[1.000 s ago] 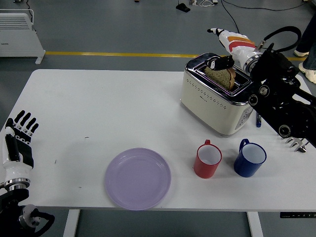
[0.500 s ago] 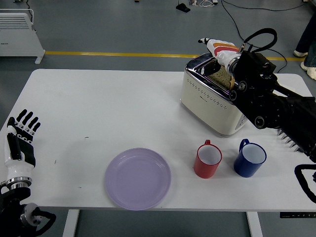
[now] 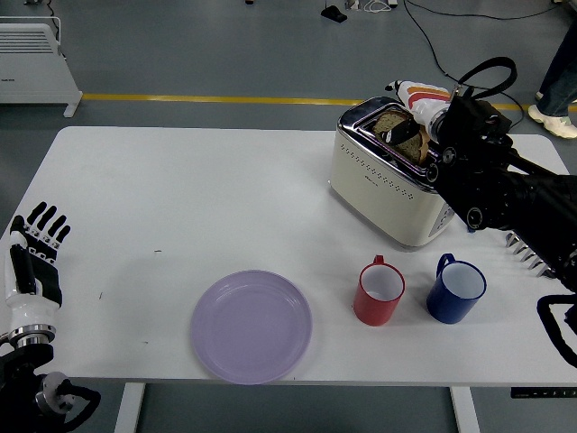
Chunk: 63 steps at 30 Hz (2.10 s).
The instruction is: Push plate across desktop,pick up the break from the machine,place the break in the plate
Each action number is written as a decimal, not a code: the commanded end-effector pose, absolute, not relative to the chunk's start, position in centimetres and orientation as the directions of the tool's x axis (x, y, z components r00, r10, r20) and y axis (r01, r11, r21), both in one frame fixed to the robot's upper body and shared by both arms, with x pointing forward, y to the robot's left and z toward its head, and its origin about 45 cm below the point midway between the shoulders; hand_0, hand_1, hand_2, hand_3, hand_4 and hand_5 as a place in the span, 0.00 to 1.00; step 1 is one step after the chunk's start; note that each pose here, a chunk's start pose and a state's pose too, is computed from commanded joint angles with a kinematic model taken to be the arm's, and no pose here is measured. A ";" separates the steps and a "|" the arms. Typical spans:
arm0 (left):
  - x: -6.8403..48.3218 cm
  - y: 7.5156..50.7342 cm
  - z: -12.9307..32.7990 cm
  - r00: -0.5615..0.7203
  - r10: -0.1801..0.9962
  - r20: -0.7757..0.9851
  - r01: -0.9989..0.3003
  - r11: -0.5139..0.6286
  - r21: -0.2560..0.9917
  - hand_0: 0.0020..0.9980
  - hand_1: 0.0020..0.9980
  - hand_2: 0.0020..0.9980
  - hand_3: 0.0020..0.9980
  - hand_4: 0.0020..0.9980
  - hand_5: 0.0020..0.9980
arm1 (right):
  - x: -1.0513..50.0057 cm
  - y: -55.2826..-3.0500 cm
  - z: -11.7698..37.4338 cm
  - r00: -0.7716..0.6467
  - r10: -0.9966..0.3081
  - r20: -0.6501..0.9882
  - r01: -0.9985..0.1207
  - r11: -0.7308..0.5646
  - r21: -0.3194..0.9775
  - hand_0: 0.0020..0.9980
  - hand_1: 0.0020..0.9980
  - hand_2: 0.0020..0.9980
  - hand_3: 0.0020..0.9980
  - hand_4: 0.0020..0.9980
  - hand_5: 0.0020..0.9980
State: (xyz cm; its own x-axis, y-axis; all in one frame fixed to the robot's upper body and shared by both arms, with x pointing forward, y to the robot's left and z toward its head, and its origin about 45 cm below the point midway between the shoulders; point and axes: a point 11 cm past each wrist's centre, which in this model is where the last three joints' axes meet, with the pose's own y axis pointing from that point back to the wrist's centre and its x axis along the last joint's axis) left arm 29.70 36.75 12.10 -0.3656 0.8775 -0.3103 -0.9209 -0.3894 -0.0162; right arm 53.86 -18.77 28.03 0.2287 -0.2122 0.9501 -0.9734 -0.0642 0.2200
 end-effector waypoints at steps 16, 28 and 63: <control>29.5 37.0 11.7 -0.383 0.873 -0.302 -0.914 -0.405 -0.008 0.77 0.78 0.81 0.76 0.54 1.00 | 53.9 -19.9 27.3 0.219 -0.197 0.956 -0.976 -0.029 0.217 0.52 0.59 0.59 0.71 0.73 0.23; 29.3 37.5 11.4 -0.401 0.867 -0.296 -0.907 -0.421 -0.003 0.77 0.77 0.81 0.75 0.53 1.00 | 53.9 -19.7 27.3 0.216 -0.193 0.957 -0.976 -0.046 0.211 0.34 0.44 0.46 0.56 0.66 0.18; 29.3 37.6 11.6 -0.403 0.866 -0.296 -0.906 -0.424 -0.008 0.77 0.77 0.81 0.76 0.53 1.00 | 51.7 -13.4 41.4 -0.170 0.019 0.985 -0.959 -0.233 -0.161 0.11 0.22 0.31 0.37 0.44 0.17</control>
State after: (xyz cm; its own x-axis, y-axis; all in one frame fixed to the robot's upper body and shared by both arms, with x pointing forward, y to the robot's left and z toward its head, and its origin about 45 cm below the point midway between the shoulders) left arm 29.29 37.62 11.60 -0.4027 0.8660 -0.2963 -0.9057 -0.4239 -0.0080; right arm 51.65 -13.37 41.36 -0.1696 0.0191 0.9853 -0.9591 -0.2330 -0.1606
